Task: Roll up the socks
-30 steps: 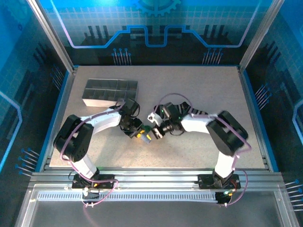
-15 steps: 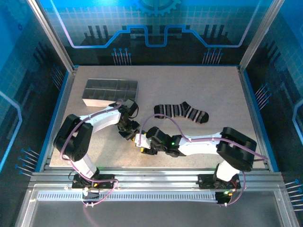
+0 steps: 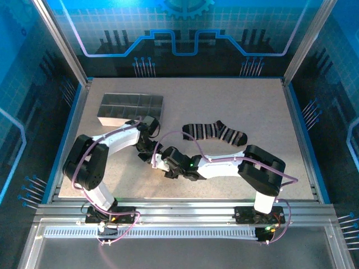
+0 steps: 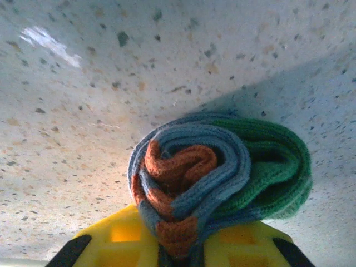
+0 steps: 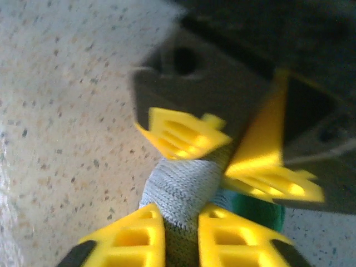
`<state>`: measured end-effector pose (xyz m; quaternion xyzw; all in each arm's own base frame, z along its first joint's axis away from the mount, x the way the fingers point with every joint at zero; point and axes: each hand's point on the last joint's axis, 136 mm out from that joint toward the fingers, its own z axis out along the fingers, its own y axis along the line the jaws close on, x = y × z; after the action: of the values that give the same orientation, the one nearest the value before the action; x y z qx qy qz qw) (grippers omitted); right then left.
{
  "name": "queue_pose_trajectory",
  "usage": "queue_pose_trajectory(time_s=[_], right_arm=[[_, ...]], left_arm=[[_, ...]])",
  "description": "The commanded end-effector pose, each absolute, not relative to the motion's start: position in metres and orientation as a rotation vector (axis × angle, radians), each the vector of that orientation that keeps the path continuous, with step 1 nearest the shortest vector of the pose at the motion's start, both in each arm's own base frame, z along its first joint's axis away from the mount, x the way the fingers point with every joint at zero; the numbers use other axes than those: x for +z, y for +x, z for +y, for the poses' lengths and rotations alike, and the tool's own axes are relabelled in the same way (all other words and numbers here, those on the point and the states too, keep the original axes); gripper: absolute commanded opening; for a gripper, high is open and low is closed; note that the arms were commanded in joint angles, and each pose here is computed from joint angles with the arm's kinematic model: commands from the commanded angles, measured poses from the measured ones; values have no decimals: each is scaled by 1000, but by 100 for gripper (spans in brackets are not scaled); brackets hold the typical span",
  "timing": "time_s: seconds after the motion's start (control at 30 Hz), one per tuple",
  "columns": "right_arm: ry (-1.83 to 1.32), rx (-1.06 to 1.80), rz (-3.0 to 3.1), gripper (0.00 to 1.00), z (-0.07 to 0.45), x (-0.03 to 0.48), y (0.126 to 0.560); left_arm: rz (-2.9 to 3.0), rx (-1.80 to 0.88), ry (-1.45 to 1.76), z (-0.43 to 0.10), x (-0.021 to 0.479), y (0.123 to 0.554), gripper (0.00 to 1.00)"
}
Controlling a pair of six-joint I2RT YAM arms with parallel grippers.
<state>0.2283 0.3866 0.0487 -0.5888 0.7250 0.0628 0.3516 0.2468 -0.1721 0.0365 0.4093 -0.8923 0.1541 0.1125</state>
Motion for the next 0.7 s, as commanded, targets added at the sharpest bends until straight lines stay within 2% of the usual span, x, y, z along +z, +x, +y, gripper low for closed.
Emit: queue_pose_trajectory(time_s=[0.0,0.07,0.17,0.23,0.43,0.67], right_arm=[[-1593,104,2094,2,345,2,223],[-1599,161,2138,0,342,-3,219],[-1594,276,2218,0,340,-9,213],[-1586,347,2257,0,339,-11,210],[-1504,522,2356,0,338,-12,213],[-1288,793,2506,0,331,-11,227]], left_arm=[[-2530,407,1274,-158,39,226,23],[-2512,464,1308,-157,46,229,33],[-2503,561,1381,-152,58,240,62],[-2510,621,1428,-148,67,248,71],[-2558,752,1484,-143,80,262,76],[-2583,859,1405,-155,75,265,70]])
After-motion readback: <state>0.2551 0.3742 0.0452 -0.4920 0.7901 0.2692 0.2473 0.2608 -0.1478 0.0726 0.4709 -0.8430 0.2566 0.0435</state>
